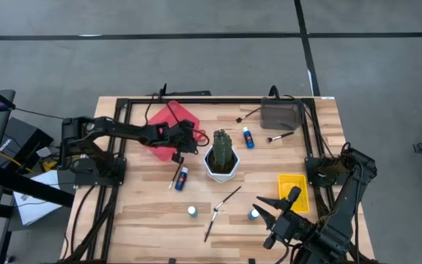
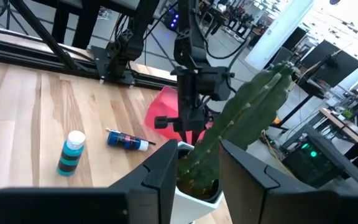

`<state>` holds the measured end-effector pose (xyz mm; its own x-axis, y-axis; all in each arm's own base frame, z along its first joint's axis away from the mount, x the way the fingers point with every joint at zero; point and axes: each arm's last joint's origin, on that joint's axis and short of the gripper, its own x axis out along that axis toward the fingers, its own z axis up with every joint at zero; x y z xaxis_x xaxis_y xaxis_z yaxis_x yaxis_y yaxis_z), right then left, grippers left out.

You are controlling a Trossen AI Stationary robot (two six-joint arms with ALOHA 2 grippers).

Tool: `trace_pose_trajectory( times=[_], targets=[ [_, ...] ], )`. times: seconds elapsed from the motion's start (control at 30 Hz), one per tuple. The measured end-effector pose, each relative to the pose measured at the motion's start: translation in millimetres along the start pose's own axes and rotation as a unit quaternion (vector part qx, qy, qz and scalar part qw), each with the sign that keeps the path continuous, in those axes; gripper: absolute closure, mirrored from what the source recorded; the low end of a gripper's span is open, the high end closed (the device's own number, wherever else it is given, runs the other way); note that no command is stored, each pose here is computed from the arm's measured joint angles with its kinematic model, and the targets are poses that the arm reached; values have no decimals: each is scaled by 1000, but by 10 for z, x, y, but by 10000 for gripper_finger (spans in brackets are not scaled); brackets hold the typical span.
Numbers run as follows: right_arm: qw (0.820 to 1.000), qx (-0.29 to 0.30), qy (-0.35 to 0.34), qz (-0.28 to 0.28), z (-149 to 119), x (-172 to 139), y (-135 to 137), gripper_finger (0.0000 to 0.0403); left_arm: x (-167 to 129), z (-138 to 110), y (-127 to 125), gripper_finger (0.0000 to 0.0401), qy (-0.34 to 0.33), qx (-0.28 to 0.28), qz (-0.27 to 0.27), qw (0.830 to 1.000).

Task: Pick & Place Paint Supplies
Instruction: Put the red scissors into the pink bin

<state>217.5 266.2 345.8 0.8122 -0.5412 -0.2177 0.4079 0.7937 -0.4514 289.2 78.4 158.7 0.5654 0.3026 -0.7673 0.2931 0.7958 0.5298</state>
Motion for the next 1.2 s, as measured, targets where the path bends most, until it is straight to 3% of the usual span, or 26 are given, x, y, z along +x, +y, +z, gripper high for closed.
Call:
trace_pose_trajectory(
  times=[0.23,0.57,1.03,1.2],
  targets=[
    [1000,10,3,-1,6,24,2,294,60,22,17,341,-25,32,0,999],
    [1000,23,10,2,4,29,4,294,81,-60,160,338,-70,8,-9,997],
    [999,31,10,2,2,29,1,294,289,-101,111,248,-75,-13,-26,997],
    [999,29,13,3,-1,29,1,294,441,-69,120,244,-69,-9,-39,997]
  ],
)
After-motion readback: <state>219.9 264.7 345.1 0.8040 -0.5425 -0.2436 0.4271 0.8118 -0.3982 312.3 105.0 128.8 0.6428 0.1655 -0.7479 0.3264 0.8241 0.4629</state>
